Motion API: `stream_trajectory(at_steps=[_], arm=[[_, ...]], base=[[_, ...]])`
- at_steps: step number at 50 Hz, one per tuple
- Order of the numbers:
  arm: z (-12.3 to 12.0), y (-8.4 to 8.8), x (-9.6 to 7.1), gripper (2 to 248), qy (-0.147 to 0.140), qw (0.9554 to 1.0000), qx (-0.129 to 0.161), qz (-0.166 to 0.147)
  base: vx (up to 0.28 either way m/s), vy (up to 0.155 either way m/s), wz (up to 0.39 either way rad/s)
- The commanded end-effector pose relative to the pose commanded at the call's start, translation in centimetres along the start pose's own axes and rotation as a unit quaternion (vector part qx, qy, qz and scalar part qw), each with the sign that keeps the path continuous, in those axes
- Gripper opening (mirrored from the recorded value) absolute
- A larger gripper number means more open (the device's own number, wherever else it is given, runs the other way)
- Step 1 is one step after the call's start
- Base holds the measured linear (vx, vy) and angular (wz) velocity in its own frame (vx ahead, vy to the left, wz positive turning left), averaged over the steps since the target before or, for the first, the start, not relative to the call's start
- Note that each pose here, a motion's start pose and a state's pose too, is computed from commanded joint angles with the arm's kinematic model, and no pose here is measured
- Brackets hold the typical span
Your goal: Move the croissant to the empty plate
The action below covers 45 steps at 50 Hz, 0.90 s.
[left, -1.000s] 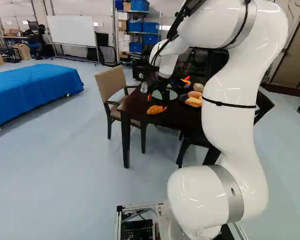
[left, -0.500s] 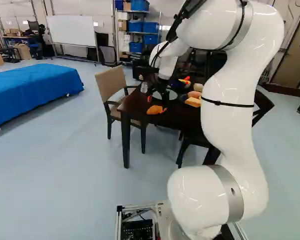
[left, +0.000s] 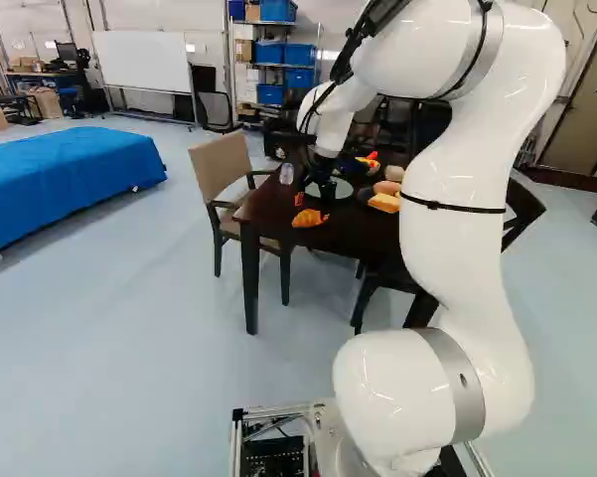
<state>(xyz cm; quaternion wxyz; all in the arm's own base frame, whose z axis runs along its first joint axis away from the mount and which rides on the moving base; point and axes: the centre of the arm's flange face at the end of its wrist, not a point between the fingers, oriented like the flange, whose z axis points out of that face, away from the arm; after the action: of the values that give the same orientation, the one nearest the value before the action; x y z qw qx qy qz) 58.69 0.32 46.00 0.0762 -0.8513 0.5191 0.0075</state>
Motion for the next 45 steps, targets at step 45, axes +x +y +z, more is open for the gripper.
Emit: stream_trajectory(at_steps=[45], arm=[[0.00,0.00,0.00,115,0.000,1.0000,0.000,0.000]], base=[[0.000,0.000,0.000]])
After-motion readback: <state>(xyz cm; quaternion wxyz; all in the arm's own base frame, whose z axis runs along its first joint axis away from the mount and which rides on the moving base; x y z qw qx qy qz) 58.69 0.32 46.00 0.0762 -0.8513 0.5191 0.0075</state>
